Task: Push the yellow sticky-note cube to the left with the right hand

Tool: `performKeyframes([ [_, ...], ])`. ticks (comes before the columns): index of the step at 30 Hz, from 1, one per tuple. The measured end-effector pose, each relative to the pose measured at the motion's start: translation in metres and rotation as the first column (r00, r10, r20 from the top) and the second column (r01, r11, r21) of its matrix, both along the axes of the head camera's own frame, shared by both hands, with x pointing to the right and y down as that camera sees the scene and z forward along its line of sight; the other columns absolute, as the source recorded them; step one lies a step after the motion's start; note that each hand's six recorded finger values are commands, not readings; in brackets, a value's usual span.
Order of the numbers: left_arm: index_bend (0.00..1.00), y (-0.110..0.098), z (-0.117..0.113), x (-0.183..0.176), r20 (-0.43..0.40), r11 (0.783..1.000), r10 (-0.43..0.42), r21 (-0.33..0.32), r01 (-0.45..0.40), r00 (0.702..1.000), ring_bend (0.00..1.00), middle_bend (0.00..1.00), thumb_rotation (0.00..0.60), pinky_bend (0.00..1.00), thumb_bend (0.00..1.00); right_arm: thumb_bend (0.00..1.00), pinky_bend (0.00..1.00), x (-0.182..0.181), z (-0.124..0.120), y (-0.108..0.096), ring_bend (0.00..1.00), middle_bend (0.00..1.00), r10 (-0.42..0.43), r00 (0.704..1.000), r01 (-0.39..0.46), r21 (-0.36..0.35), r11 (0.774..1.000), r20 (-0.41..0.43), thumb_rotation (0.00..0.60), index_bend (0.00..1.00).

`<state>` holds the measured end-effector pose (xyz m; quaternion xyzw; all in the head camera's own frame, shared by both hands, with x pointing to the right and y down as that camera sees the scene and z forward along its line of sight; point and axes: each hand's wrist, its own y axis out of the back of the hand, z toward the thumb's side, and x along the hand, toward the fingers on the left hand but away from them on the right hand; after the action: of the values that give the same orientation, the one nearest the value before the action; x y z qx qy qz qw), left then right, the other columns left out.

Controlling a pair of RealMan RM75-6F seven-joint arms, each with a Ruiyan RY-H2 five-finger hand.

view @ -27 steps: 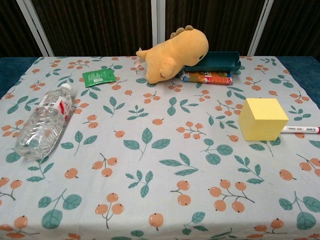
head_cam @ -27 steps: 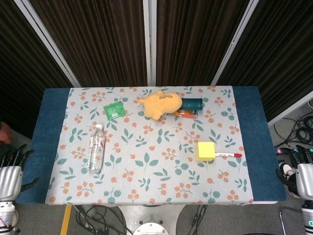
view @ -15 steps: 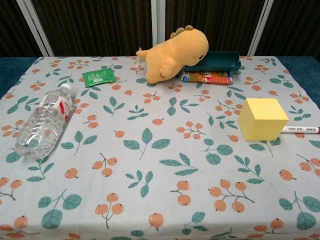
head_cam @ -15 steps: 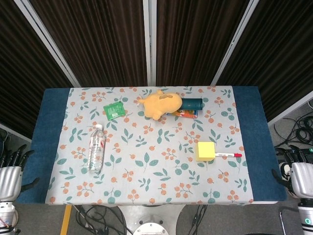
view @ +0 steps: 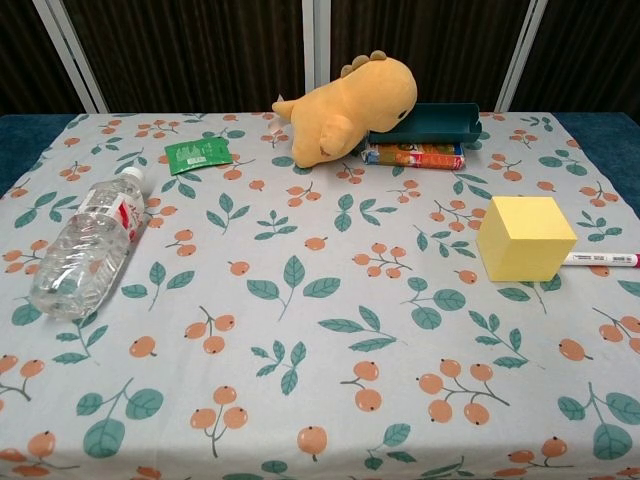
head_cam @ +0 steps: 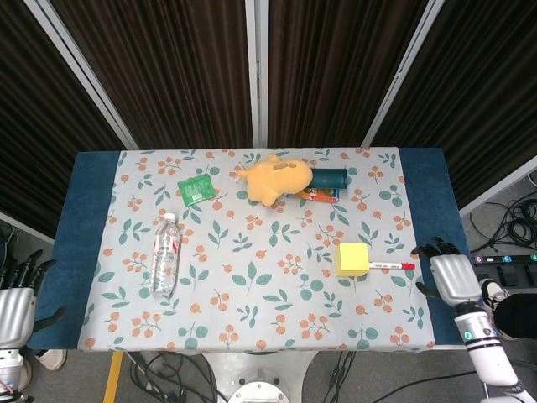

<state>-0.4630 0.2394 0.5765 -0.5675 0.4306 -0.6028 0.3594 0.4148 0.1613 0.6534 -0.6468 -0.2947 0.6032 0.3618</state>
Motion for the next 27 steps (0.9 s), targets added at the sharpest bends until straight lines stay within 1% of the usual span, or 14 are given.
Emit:
performKeyframes([
  [6, 0.26, 0.002, 0.002, -0.001, -0.002, 1.000, -0.006, -0.007, 0.006, 1.000, 0.18, 0.19, 0.600, 0.11, 0.09, 0.16, 0.22, -0.018, 0.039, -0.008, 0.12, 0.38, -0.063, 0.997, 0.061, -0.047, 0.997, -0.041, 0.600, 0.42],
  [12, 0.26, 0.004, 0.003, -0.002, 0.000, 1.000, -0.010, -0.018, 0.010, 1.000, 0.18, 0.19, 0.600, 0.11, 0.09, 0.17, 0.22, -0.024, 0.065, -0.016, 0.13, 0.41, -0.086, 0.993, 0.080, -0.079, 0.994, -0.079, 0.600, 0.44],
  [21, 0.26, 0.005, 0.004, -0.003, 0.004, 1.000, -0.012, -0.024, 0.012, 1.000, 0.18, 0.19, 0.600, 0.11, 0.09, 0.18, 0.22, -0.026, 0.085, -0.017, 0.14, 0.44, -0.097, 0.990, 0.086, -0.113, 0.990, -0.104, 0.600, 0.45],
  [27, 0.26, 0.006, 0.006, -0.004, 0.006, 0.999, -0.014, -0.029, 0.014, 1.000, 0.18, 0.19, 0.600, 0.11, 0.09, 0.18, 0.22, -0.024, 0.090, -0.016, 0.15, 0.46, -0.094, 0.990, 0.081, -0.123, 0.989, -0.106, 0.600, 0.47],
])
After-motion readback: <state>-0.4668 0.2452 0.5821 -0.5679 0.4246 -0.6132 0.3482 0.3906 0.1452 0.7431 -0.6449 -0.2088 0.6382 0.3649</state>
